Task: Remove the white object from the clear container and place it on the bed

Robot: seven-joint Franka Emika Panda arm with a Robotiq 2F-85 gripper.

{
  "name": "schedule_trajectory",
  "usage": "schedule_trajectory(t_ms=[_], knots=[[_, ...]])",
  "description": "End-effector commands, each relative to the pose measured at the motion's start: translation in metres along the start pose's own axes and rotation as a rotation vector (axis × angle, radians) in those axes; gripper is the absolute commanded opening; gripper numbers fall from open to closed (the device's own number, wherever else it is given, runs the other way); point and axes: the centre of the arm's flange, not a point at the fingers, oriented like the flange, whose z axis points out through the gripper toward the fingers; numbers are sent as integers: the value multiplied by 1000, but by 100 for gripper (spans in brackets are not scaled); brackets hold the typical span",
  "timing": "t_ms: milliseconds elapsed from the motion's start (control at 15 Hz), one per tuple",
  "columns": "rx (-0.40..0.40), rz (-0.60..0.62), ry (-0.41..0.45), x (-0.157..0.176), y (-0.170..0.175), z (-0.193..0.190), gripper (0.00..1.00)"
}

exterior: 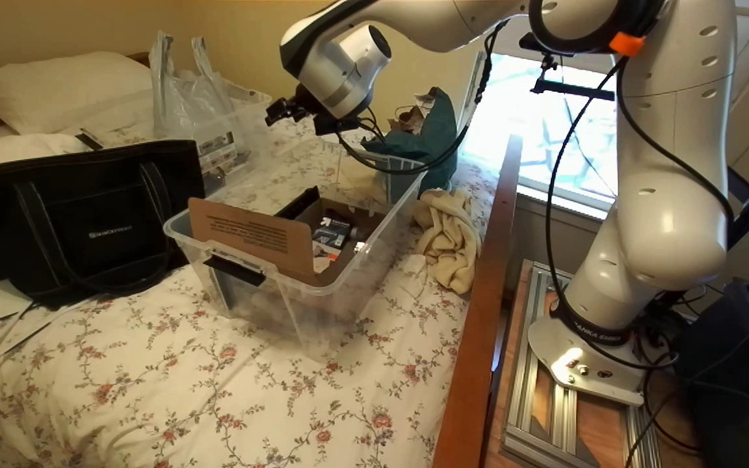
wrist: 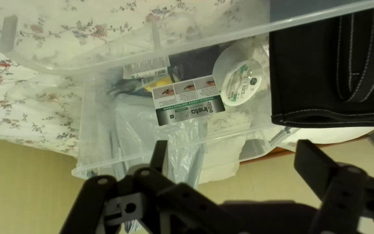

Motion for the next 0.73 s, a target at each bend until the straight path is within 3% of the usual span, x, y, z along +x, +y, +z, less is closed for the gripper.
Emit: schedule_trajectory(t_ms=[0, 333, 400, 667], knots=[[68, -20, -119, 0, 0, -39, 100], [74, -106, -261, -13, 10, -52, 100], [70, -81, -206, -18, 20, -31, 100], [67, -80, -214, -20, 22, -31, 100]])
